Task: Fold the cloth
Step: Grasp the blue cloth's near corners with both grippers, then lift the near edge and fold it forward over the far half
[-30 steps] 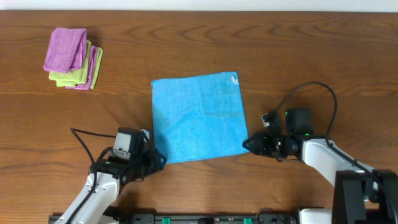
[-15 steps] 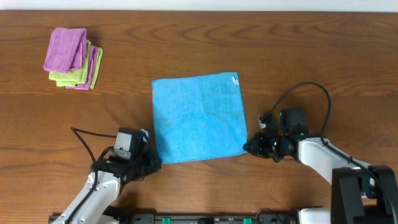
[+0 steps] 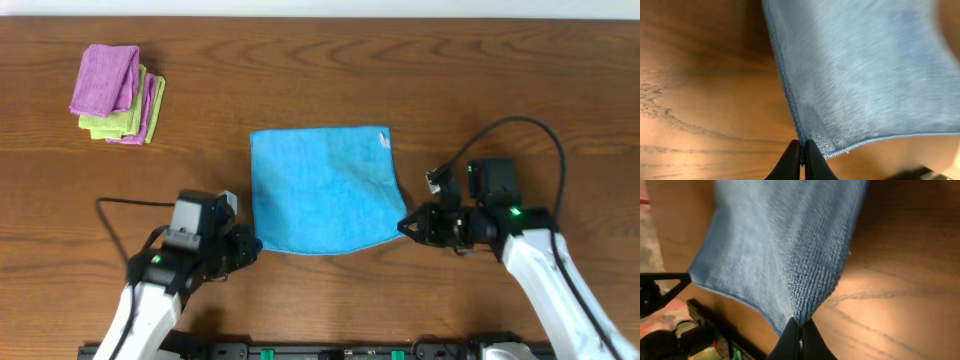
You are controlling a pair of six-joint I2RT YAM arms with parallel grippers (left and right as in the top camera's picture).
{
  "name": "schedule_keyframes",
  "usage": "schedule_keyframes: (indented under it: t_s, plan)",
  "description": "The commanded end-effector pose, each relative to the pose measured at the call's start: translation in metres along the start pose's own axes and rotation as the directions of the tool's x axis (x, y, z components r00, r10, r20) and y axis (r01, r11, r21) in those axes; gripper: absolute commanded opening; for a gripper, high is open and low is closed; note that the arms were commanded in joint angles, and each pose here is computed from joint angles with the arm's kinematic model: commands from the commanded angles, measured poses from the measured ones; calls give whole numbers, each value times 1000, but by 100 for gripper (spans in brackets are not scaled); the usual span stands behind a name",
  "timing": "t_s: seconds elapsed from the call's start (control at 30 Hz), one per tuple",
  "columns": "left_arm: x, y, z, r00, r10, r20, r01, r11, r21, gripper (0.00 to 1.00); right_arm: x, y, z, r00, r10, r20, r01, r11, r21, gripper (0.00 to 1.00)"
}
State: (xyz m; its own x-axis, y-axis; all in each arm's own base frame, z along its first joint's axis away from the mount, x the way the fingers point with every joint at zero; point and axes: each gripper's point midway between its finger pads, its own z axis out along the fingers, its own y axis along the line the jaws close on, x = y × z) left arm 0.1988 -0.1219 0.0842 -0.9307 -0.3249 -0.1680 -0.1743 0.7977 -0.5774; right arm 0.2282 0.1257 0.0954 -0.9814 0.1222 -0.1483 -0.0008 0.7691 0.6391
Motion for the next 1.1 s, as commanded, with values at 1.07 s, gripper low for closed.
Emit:
schedule_keyframes:
  t_s: [1.07]
  plan:
    - [-145,-37,44,978,73,197,-80,996,31,6,-119,-6,26,961,-4,278,0,1000,15,1]
